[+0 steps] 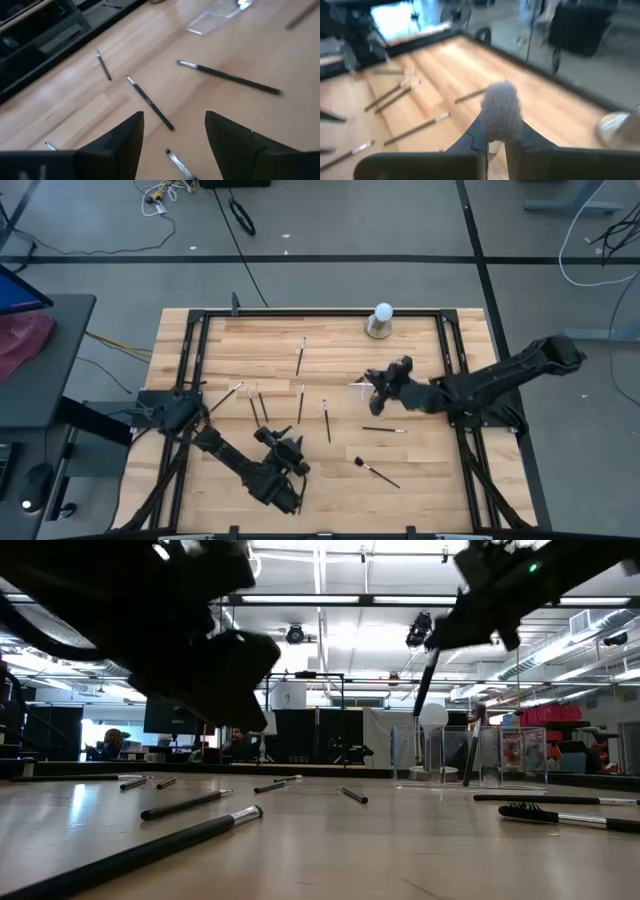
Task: Put items in baskets/containers
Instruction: Put the black blush brush into the transparent organizer
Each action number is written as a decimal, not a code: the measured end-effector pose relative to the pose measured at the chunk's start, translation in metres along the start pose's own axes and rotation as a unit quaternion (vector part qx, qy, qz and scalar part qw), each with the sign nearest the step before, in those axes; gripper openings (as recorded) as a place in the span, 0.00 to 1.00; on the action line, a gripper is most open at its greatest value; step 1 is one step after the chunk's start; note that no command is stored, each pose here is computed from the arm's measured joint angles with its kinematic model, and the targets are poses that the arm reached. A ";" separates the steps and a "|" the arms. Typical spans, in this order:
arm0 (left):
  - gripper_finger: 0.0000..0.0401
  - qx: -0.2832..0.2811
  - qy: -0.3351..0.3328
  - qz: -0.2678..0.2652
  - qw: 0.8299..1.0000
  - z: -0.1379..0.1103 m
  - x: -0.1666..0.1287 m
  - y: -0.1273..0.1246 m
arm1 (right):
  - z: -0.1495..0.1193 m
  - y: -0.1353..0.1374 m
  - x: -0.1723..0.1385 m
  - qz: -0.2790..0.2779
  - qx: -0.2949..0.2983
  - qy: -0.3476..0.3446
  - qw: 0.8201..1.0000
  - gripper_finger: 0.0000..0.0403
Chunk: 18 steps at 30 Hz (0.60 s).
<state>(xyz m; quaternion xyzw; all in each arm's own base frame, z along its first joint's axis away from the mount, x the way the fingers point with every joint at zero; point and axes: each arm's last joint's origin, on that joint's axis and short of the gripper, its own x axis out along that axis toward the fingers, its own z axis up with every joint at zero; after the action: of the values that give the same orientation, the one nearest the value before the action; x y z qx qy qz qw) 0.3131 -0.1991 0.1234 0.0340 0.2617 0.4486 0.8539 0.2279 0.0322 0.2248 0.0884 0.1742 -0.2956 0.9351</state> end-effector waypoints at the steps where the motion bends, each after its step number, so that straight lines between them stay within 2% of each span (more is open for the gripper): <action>1: 0.52 -0.005 0.000 0.002 1.000 0.000 0.002 0.002 | 0.000 -0.004 0.005 0.007 0.001 0.017 1.000 0.05; 3: 0.49 -0.011 0.000 0.007 1.000 0.003 0.006 0.005 | -0.001 -0.010 0.016 0.019 0.010 0.039 0.999 0.05; 8: 0.41 -0.002 -0.010 -0.003 1.000 0.024 0.009 0.009 | -0.006 -0.021 0.038 0.005 0.019 0.075 0.997 0.06; 14: 0.31 0.047 0.002 -0.020 0.999 0.052 0.024 0.009 | -0.014 -0.025 0.064 0.065 0.055 0.120 0.989 0.08; 18: 0.25 0.045 0.025 -0.039 0.998 0.069 0.035 0.012 | -0.017 -0.027 0.070 0.077 0.083 0.140 0.984 0.10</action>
<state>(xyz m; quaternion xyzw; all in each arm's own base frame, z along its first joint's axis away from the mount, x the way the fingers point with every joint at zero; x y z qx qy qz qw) 0.3533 -0.1522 0.1711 0.0513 0.3040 0.4030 0.8617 0.2607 -0.0219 0.1806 0.2191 0.2711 -0.2210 0.9108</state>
